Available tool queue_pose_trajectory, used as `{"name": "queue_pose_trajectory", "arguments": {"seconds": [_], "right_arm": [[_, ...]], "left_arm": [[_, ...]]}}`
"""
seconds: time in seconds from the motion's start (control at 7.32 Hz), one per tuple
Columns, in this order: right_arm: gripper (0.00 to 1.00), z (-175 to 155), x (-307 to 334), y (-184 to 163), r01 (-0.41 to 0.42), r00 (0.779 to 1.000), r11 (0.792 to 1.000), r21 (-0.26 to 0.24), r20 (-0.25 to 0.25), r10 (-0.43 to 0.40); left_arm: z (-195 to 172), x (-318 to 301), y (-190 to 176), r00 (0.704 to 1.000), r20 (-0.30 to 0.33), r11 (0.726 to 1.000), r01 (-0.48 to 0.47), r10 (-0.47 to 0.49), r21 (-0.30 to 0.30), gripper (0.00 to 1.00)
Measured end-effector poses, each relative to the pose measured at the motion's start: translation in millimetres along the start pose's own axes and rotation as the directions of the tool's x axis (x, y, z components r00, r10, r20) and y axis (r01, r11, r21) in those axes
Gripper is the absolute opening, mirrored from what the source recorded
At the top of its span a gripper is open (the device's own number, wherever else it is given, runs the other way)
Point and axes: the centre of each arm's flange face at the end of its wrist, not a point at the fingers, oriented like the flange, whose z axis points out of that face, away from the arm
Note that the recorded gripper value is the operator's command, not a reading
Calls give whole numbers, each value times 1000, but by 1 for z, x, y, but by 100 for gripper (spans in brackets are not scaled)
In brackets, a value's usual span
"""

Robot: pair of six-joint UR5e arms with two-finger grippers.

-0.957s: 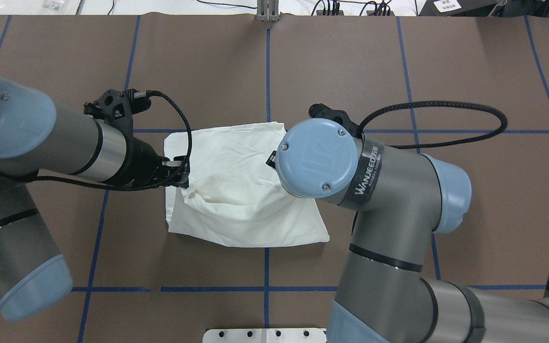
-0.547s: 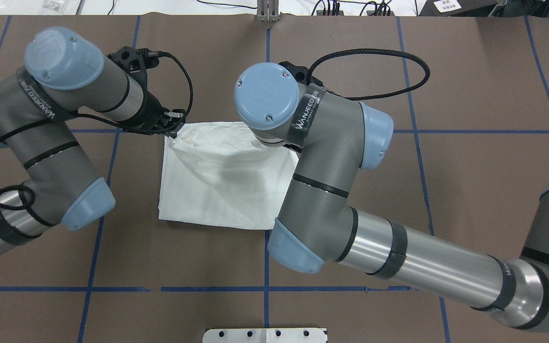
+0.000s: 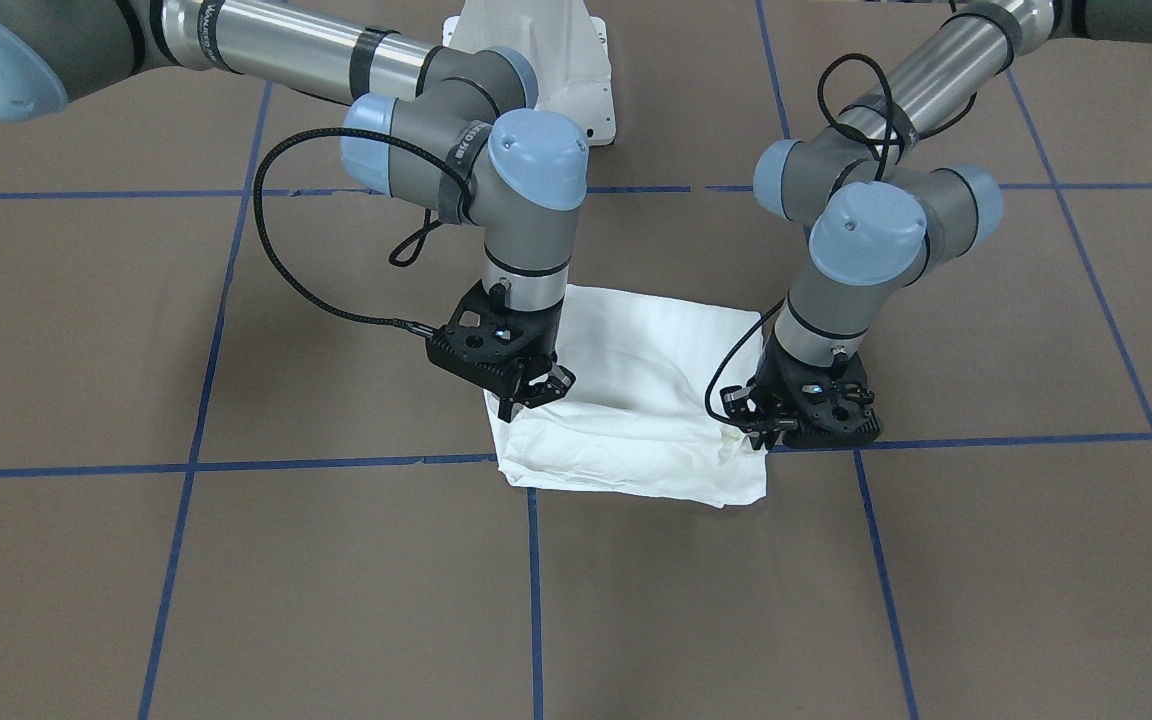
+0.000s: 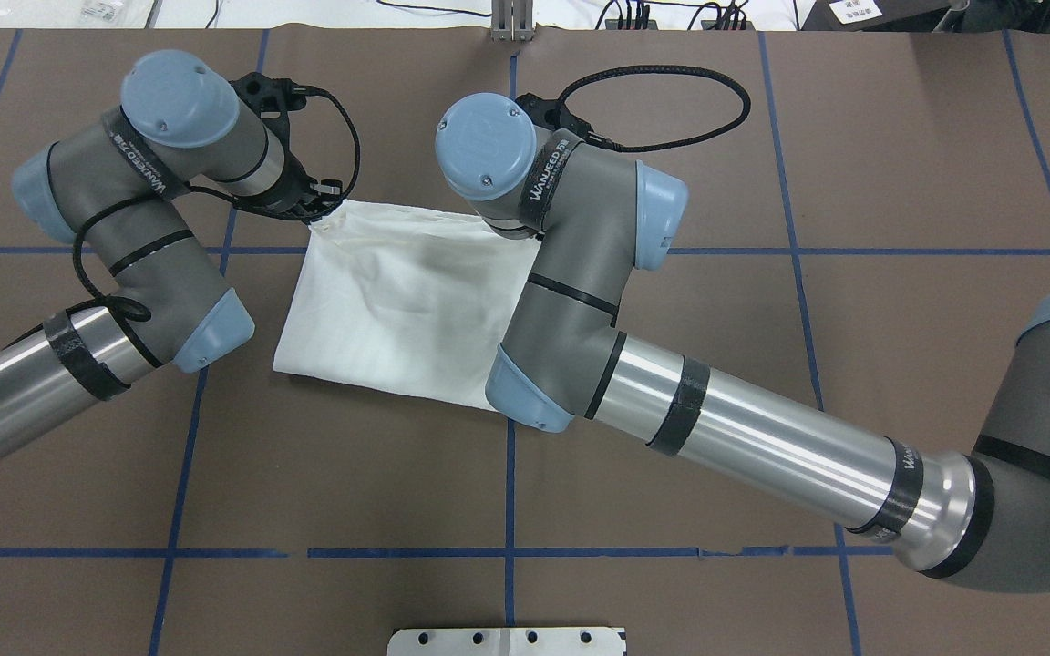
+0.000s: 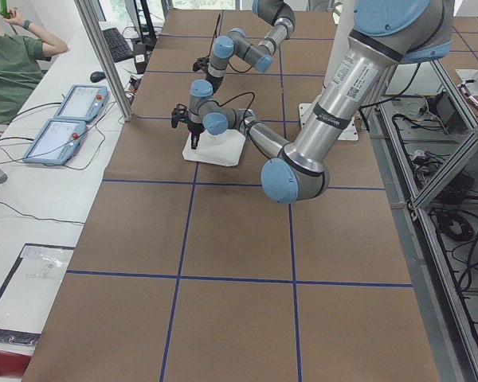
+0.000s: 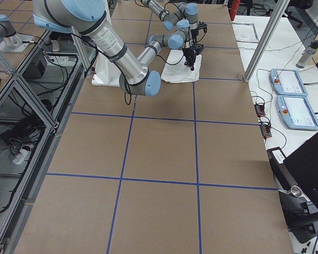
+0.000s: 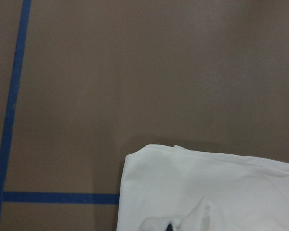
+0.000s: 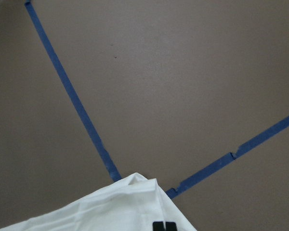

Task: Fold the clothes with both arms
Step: 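Release the left gripper while the right gripper presses the folded bundle flat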

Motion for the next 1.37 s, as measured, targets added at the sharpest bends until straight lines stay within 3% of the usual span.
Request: {"name": "queue_pose_trajectory", "arguments": {"seconds": [0.27, 0.55, 0.96, 1.37], "right_arm": [[100, 1, -10, -2, 70, 997, 997, -8, 8, -70], [100, -4, -16, 2, 91, 996, 996, -25, 17, -90], [100, 9, -42, 50, 137, 990, 989, -53, -15, -138], [100, 46, -48, 73, 203, 977, 979, 4, -60, -202]], "left_arm": [[-19, -3, -4, 997, -33, 998, -65, 66, 18, 100], [-48, -35, -3, 985, -84, 988, -154, 154, 3, 100], [-63, -77, -9, 962, -93, 966, -257, 255, -2, 100], [-63, -83, -10, 960, -89, 964, -266, 265, -3, 100]]}}
